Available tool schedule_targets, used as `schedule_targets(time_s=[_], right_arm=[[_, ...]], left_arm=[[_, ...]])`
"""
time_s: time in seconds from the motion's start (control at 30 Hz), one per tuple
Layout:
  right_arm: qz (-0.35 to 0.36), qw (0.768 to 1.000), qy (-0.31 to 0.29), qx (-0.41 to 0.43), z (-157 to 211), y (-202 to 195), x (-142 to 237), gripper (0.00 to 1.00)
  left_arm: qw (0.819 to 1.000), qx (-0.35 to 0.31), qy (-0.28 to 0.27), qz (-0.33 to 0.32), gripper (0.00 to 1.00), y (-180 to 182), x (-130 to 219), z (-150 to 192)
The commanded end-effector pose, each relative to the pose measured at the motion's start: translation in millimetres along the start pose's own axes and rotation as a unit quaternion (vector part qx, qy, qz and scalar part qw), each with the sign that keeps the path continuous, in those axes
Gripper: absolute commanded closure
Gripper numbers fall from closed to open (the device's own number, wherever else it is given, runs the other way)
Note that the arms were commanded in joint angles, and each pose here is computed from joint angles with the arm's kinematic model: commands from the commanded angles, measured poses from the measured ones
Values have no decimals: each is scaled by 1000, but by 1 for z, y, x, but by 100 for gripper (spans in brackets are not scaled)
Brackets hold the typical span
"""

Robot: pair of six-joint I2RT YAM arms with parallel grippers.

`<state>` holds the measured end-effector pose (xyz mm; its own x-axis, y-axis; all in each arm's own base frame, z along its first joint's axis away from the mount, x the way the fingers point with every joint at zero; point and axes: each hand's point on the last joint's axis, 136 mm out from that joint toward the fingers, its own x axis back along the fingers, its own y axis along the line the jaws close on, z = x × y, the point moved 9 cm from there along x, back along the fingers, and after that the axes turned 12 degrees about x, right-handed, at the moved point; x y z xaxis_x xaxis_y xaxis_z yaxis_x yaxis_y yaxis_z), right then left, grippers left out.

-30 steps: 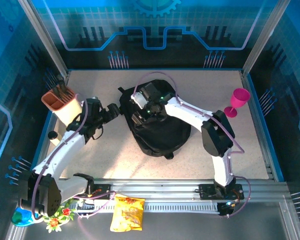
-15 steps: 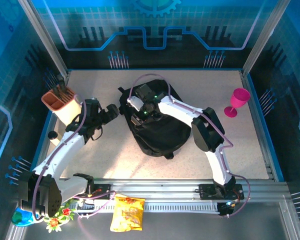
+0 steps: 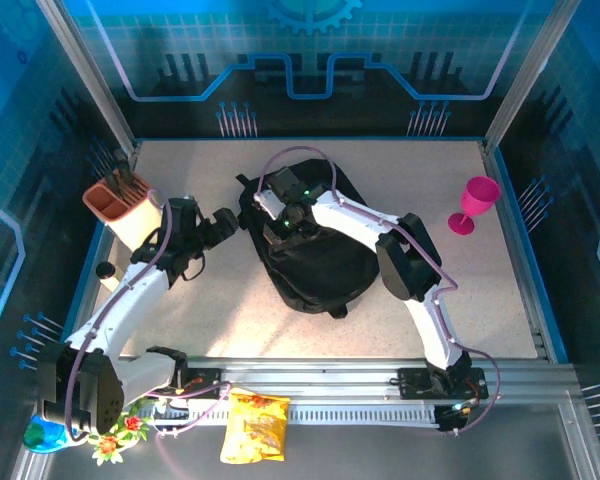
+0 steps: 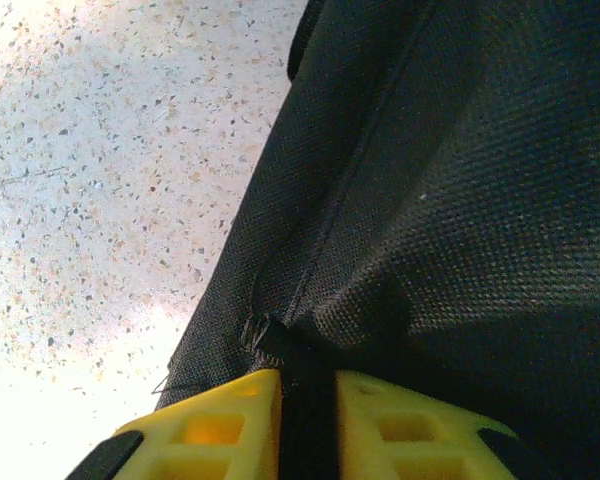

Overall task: Pack the student bag
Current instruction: Zip the student bag at the center of the table.

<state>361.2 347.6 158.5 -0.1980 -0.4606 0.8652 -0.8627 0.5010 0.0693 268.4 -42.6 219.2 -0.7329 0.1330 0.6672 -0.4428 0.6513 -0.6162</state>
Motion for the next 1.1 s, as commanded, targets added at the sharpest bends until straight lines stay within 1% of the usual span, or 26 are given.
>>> schedule_targets(time_s=[0.0,0.07,0.17,0.27,0.33,0.4,0.47,0.53,0.63,0.83,0.97,1.07], right_arm=[[-1,1000,-3,-21,-3,-3,-6,81],[-6,1000,-2,-18,-3,-1,-9,82],[-1,1000,4,-13,-3,2,-13,82],[2,1000,9,-12,-2,2,-16,78],[1,1000,9,-12,-3,3,-17,76],[-2,1000,7,-12,-3,3,-16,79],[-4,1000,-1,-11,-7,5,-11,87],[-5,1000,-12,-10,-10,7,-2,95],[2,999,-40,-12,-16,9,17,100],[24,995,-95,-28,-15,14,59,100],[30,991,-121,-44,-8,17,77,100],[33,988,-138,-59,-2,17,87,100]], left_arm=[[1000,10,13,-5,1,5,-2,2],[1000,11,15,-4,1,5,-2,2],[1000,12,17,-3,1,4,-2,2],[1000,12,18,-2,1,4,-2,2],[1000,13,20,-1,1,4,-2,2],[1000,13,21,-1,1,4,-3,2],[1000,14,25,0,1,4,-3,3],[999,15,29,3,1,4,-4,4],[999,14,42,14,1,2,-6,6],[993,6,87,80,6,-10,-12,12],[984,8,128,126,13,-19,-18,17],[973,18,165,159,21,-26,-27,21]])
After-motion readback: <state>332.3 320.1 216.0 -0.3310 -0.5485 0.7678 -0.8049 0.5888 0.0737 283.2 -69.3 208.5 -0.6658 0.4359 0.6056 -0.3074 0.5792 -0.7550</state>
